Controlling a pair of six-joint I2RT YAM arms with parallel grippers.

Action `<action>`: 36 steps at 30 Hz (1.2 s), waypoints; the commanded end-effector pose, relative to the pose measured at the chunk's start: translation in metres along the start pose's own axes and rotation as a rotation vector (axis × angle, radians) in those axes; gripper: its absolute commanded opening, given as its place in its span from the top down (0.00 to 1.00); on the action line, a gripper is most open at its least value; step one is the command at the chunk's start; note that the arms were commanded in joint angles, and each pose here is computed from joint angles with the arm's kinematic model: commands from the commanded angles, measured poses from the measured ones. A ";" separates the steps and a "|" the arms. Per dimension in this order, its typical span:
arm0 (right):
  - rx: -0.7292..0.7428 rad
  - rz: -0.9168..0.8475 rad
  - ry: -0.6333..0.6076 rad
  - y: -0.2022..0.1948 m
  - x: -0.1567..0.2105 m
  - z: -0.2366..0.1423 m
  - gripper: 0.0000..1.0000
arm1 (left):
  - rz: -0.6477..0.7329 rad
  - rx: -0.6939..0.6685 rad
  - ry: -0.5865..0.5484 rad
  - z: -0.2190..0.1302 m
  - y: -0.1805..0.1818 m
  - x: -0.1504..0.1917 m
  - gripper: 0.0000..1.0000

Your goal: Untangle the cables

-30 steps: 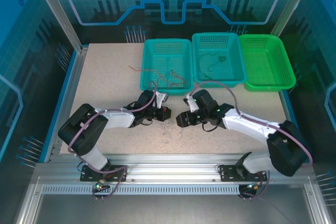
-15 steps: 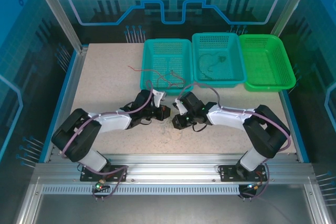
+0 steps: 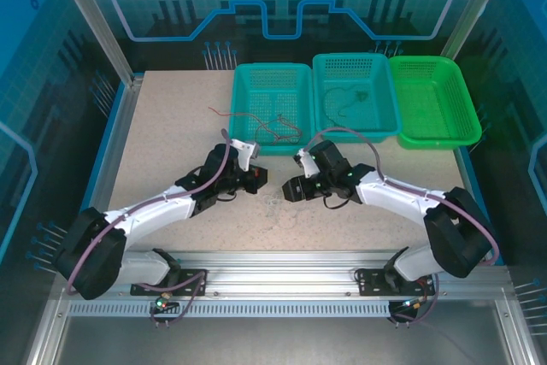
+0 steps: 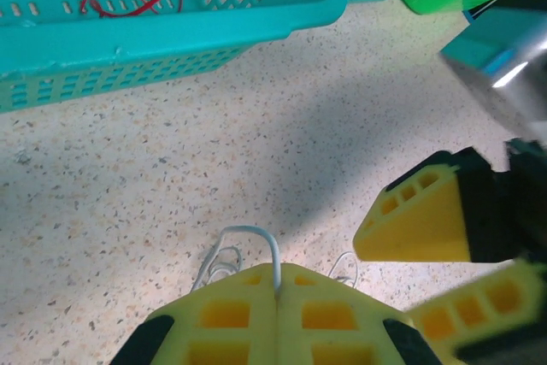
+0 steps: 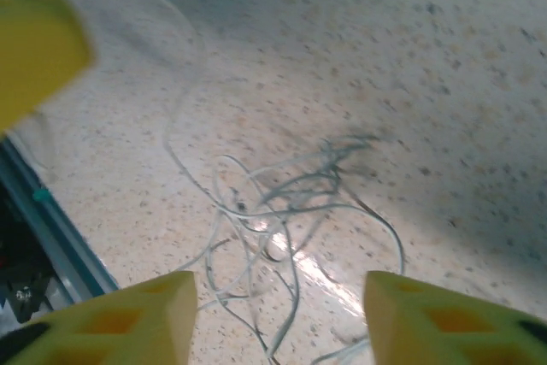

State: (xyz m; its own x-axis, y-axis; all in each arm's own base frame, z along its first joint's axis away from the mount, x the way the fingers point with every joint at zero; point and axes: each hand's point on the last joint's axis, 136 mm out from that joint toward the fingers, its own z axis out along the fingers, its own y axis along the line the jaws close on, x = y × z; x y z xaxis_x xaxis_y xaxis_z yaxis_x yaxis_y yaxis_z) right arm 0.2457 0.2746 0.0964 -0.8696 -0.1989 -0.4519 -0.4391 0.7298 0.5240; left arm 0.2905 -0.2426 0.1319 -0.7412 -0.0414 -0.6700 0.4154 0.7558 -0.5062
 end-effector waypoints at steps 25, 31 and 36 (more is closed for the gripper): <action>0.453 0.591 -0.235 -0.176 0.037 -0.094 1.00 | -0.311 -0.552 -0.163 -0.128 0.117 0.022 1.00; 0.539 0.775 -0.388 -0.216 0.055 -0.154 1.00 | -0.427 -0.593 -0.249 -0.161 0.141 0.030 1.00; 0.446 0.691 -0.305 -0.200 0.046 -0.135 1.00 | -0.425 -0.517 -0.231 -0.147 0.139 0.025 1.00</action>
State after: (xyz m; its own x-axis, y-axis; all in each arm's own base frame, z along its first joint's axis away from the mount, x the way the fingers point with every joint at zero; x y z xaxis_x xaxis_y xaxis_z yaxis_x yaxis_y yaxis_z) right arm 0.2687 0.0202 0.0736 -0.7269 0.5644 -0.3912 0.3797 0.8050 0.4559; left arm 0.2523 -0.0391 0.1362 -0.6004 -0.4932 -0.6295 -0.2332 0.8610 -0.4520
